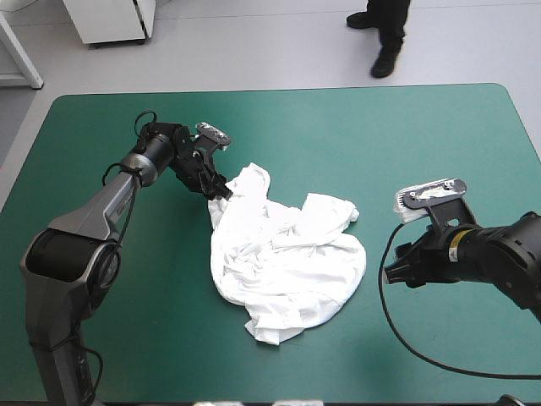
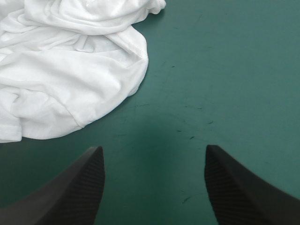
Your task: Fold the cloth
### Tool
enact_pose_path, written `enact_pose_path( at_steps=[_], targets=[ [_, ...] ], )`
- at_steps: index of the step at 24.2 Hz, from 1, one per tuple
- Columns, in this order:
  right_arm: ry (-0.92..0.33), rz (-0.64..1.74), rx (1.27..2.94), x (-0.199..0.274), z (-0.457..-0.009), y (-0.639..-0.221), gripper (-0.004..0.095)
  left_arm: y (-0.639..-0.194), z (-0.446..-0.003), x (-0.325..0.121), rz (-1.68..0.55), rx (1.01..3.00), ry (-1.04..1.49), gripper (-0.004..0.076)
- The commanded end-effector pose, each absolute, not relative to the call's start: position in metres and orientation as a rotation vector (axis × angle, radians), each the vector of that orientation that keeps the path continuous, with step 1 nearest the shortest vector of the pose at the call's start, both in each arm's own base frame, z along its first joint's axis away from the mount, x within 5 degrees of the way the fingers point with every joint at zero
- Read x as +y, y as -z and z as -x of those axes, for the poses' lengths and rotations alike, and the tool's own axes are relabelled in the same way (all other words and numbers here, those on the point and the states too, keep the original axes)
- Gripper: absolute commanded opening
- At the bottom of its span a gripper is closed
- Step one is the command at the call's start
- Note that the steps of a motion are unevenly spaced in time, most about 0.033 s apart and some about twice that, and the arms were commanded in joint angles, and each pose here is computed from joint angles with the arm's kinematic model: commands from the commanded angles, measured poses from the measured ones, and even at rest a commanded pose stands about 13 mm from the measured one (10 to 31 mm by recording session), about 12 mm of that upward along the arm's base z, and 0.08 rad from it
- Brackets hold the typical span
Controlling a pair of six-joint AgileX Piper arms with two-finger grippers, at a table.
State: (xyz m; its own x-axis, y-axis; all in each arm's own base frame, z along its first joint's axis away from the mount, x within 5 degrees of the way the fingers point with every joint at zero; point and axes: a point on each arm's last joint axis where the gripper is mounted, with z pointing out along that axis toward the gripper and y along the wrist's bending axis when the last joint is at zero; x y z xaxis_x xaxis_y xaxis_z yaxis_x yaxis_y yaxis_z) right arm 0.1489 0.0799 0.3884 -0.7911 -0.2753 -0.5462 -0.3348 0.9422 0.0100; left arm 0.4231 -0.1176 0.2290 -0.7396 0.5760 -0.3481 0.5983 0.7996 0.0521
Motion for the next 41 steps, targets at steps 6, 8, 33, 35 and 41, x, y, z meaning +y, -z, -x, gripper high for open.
enact_pose_path(
  at_steps=[6,8,33,35,41],
  targets=[
    [-0.177,0.461,2.533,0.081,-0.147,-0.389,0.0581,-0.217,-0.433,-0.12,-0.869,2.666,0.134,0.0395],
    [-0.172,0.472,2.586,0.082,-0.147,-0.374,0.0579,-0.211,-0.433,-0.122,-0.856,2.691,0.182,0.0267],
    [-0.131,0.499,2.761,0.153,-0.271,-0.242,0.0586,-0.199,-0.431,-0.128,-0.813,2.752,0.298,-0.001],
    [-0.121,0.467,2.796,0.148,-0.276,-0.234,0.0586,-0.199,-0.431,-0.128,-0.813,2.752,0.298,-0.001],
    [-0.181,0.462,2.852,0.145,-0.284,-0.219,0.0563,-0.2,-0.432,-0.128,-0.812,2.747,0.297,-0.001]
  ],
)
